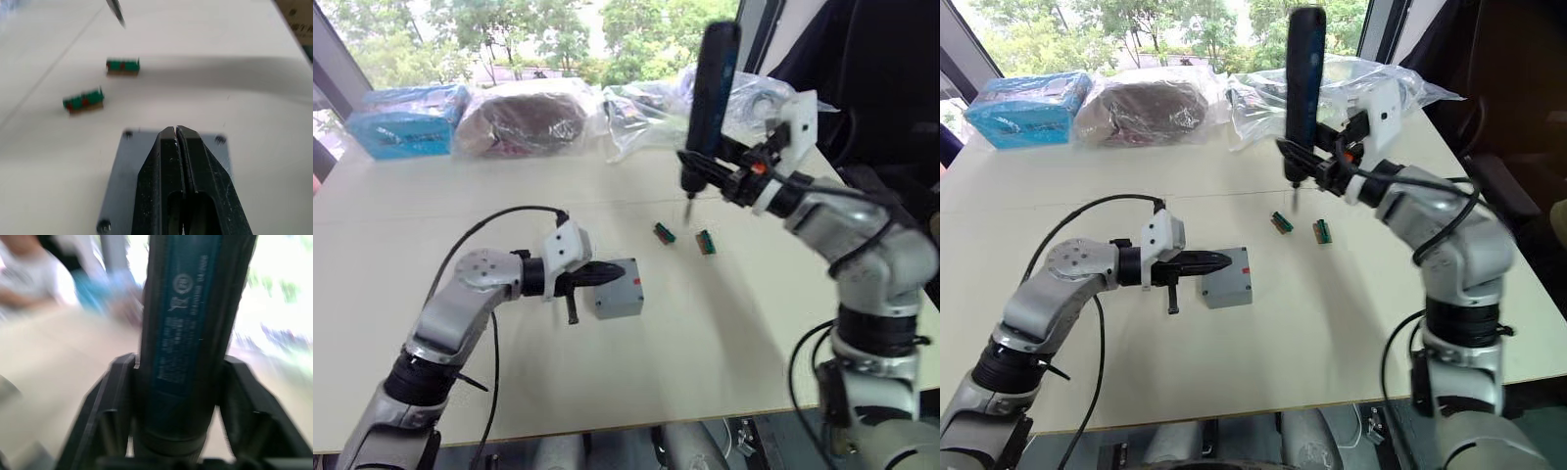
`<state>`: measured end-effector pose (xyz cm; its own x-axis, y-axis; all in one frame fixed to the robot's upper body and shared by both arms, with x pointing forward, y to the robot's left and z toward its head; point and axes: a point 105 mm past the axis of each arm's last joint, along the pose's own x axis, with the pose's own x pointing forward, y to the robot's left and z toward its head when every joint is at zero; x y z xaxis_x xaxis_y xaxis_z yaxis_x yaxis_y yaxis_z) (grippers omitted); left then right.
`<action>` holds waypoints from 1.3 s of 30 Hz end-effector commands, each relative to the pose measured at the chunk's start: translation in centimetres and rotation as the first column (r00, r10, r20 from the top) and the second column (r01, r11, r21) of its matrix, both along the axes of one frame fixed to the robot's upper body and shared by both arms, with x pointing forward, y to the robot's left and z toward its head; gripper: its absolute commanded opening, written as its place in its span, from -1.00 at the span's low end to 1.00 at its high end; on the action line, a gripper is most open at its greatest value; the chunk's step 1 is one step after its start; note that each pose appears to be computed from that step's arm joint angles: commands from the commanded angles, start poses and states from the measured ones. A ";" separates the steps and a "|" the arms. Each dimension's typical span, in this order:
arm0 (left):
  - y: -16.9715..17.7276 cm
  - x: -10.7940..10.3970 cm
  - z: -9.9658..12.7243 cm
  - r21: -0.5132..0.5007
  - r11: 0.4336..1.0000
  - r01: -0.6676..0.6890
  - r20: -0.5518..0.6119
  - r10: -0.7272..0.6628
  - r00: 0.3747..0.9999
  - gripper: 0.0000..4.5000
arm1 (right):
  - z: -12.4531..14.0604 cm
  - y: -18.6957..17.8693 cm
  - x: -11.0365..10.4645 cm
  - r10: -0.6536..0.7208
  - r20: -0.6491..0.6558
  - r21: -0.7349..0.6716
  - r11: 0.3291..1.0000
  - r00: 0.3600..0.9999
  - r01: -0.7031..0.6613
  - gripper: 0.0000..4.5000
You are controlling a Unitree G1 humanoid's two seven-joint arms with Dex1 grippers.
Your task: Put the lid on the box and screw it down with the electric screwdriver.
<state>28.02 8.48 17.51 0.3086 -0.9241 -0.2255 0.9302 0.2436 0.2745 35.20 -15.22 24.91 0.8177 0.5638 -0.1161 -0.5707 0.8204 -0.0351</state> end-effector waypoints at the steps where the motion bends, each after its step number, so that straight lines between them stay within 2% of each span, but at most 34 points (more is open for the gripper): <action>1: 0.4 -1.1 3.2 -0.036 0.999 0.026 0.083 -0.023 0.996 -1.00 | 0.4 -3.1 -0.3 -0.092 -0.083 -0.139 0.987 0.992 0.080 -0.16; 3: 0.5 -1.7 3.5 -0.047 0.998 0.041 0.079 -0.037 0.996 -1.00 | -0.8 -4.4 -0.4 -0.112 -0.137 -0.248 0.966 0.984 0.075 -0.16; 6: 1.0 -2.0 3.7 -0.038 0.999 0.037 0.085 -0.034 0.996 -1.00 | -2.7 -6.7 -0.2 -0.194 -0.248 -0.322 0.941 0.949 0.107 -0.16; 8: 1.3 -2.1 3.9 -0.035 0.999 0.027 0.088 -0.024 0.996 -1.00 | -3.8 -7.4 -0.3 -0.211 -0.323 -0.339 0.936 0.923 0.095 -0.16; 11: 1.6 -2.1 4.0 -0.034 0.999 0.022 0.091 -0.019 0.996 -1.00 | -4.6 -8.0 -0.2 -0.232 -0.362 -0.367 0.926 0.903 0.091 -0.16; 14: 1.9 -2.2 4.3 -0.036 0.999 0.016 0.095 -0.013 0.995 -1.00 | -5.8 -8.6 0.0 -0.285 -0.443 -0.368 0.922 0.850 0.117 -0.16; 18: 2.1 -2.6 4.8 -0.054 0.999 0.008 0.095 -0.003 0.995 -1.00 | -8.8 -10.3 1.1 -0.387 -0.528 -0.404 0.897 0.756 0.177 -0.16; 21: 2.2 -2.6 4.9 -0.052 0.999 -0.003 0.095 0.008 0.995 -1.00 | -9.7 -10.5 1.5 -0.396 -0.540 -0.419 0.892 0.743 0.171 -0.16; 22: 2.2 -2.6 4.9 -0.058 0.998 -0.008 0.089 0.013 0.996 -1.00 | -9.9 -10.5 1.6 -0.395 -0.541 -0.423 0.891 0.742 0.166 0.18; 23: 2.3 -2.5 4.9 -0.060 0.998 -0.015 0.086 0.020 0.996 -1.00 | -10.2 -10.5 1.7 -0.400 -0.544 -0.427 0.889 0.737 0.167 0.26; 24: 2.3 -2.4 4.9 -0.055 0.998 -0.023 0.085 0.028 0.996 -1.00 | -10.3 -10.6 1.8 -0.404 -0.539 -0.437 0.884 0.739 0.164 0.31; 27: 2.5 -2.2 4.7 -0.044 0.998 -0.043 0.076 0.047 0.996 -1.00 | -10.2 -10.5 2.1 -0.400 -0.537 -0.429 0.888 0.742 0.168 0.80; 29: 2.7 -2.0 4.6 -0.042 0.997 -0.064 0.066 0.067 0.996 -1.00 | -9.5 -10.6 2.1 -0.395 -0.523 -0.423 0.890 0.756 0.172 0.98; 32: 3.9 -1.5 4.3 -0.006 0.992 -0.124 0.054 0.124 0.991 -1.00 | -6.9 -10.6 2.1 -0.347 -0.421 -0.443 0.885 0.838 0.144 0.98; 35: 5.5 -1.4 3.1 0.077 0.980 -0.184 0.036 0.182 0.983 -1.00 | -3.2 -9.3 1.1 -0.201 -0.286 -0.433 0.899 0.937 0.061 0.98; 39: 7.3 -1.7 2.1 0.151 0.963 -0.224 0.030 0.222 0.975 -1.00 | -0.4 -7.6 -1.3 -0.010 -0.203 -0.406 0.911 0.979 -0.075 0.98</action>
